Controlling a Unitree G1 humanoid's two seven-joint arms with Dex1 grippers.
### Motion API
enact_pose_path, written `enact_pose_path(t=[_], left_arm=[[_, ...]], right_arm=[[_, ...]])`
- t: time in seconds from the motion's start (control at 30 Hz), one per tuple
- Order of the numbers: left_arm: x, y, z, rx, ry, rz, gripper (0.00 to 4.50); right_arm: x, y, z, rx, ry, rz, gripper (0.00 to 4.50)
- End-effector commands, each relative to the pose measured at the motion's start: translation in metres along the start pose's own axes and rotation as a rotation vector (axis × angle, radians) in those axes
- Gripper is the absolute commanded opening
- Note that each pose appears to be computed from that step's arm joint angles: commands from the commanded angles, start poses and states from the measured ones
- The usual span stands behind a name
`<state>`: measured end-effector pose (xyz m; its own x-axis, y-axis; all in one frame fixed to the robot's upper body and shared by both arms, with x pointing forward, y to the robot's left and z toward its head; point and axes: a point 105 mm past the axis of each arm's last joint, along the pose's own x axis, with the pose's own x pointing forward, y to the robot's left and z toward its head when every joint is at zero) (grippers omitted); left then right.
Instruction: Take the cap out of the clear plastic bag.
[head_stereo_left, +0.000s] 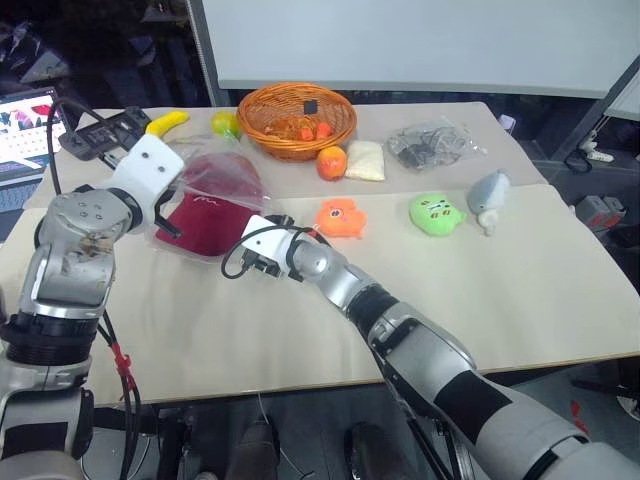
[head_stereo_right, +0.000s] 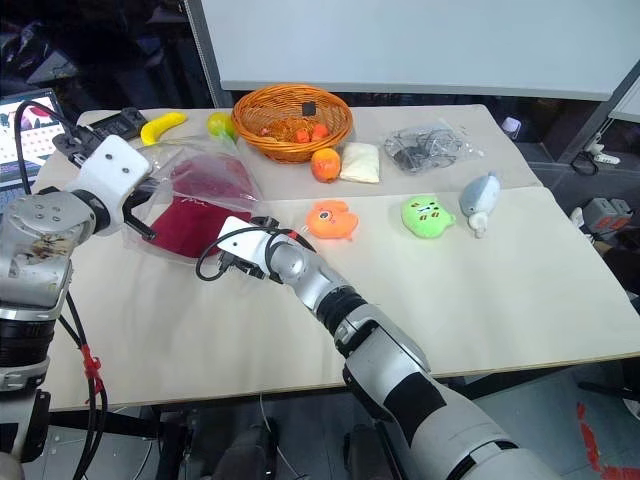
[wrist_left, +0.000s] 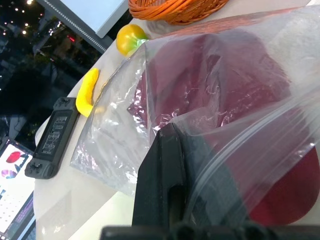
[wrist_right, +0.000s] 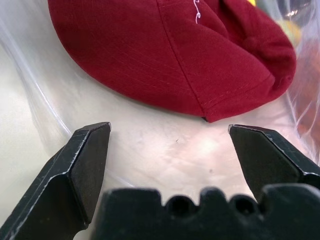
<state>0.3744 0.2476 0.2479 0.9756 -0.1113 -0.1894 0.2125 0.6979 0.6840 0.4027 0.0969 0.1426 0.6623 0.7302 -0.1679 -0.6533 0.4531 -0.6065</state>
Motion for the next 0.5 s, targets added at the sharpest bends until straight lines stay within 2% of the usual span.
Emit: enact_pose_path(t=[0.03, 0.27, 0.43, 0.5], left_arm=[[-0.004, 0.010, 0.012, 0.033, -0.031, 0.034, 0.07], [-0.002, 0.005, 0.011, 0.028, -0.027, 0.026, 0.07], [-0.003, 0.002, 0.012, 0.005, -0.033, 0.018, 0.07], [-0.002, -0.008, 0.014, -0.031, -0.047, -0.011, 0.07]], right_arm=[[0.017, 0.083, 0.133, 0.066, -0.319, 0.184, 4.50], [0.005, 0.096, 0.186, 0.136, -0.477, 0.265, 4.50], [0.004, 0.118, 0.188, 0.063, -0.487, 0.305, 4.50], [0.004, 0.126, 0.189, 0.044, -0.487, 0.307, 4.50]])
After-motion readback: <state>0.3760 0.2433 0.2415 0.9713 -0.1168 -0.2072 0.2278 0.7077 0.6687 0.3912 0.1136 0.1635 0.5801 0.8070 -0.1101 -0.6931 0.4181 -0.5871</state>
